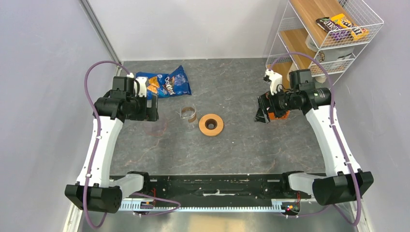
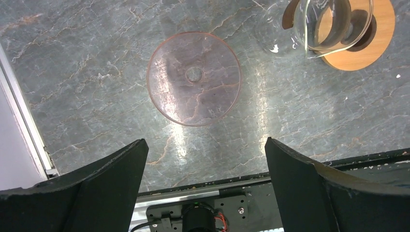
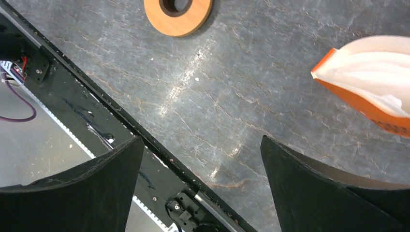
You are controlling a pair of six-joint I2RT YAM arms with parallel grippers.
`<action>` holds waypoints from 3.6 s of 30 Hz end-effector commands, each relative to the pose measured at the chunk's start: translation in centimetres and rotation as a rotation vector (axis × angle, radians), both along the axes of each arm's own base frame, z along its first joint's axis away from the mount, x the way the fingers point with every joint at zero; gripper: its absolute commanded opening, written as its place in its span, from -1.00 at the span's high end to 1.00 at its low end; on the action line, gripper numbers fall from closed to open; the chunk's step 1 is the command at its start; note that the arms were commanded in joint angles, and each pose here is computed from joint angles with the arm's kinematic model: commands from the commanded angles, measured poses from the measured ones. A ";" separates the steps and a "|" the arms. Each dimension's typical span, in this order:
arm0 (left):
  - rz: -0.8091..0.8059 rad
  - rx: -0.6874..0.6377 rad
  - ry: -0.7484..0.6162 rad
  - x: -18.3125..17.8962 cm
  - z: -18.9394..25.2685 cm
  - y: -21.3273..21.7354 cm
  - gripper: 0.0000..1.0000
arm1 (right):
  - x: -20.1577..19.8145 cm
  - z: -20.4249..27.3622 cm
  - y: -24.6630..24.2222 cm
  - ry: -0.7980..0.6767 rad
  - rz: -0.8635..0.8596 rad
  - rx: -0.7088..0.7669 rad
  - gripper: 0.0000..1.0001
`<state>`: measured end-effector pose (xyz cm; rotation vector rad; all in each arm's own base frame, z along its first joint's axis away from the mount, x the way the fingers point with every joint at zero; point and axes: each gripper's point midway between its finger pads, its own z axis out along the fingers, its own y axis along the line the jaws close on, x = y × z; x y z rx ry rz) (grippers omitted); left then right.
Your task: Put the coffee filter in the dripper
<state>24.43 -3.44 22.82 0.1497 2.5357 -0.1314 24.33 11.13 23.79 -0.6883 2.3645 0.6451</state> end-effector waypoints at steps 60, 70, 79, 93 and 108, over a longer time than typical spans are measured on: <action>-0.181 -0.075 -0.159 2.7 4.1 -2.6 -1.00 | 11.3 -20.8 17.4 0.749 0.109 0.484 0.32; -0.161 -0.064 -0.146 2.5 3.3 -2.2 -1.00 | 9.1 -12.2 16.4 0.687 0.161 0.565 1.00; -0.198 -0.158 -0.213 2.1 4.9 -3.9 -1.00 | 7.2 -0.3 15.3 0.562 0.226 0.682 1.00; -0.339 -0.783 -0.149 0.0 7.7 -12.8 -0.81 | 8.9 8.1 21.5 0.446 0.361 0.884 1.00; -0.248 -0.993 -0.051 3.8 3.6 -14.4 0.08 | 10.0 4.3 24.3 0.494 0.365 0.843 1.00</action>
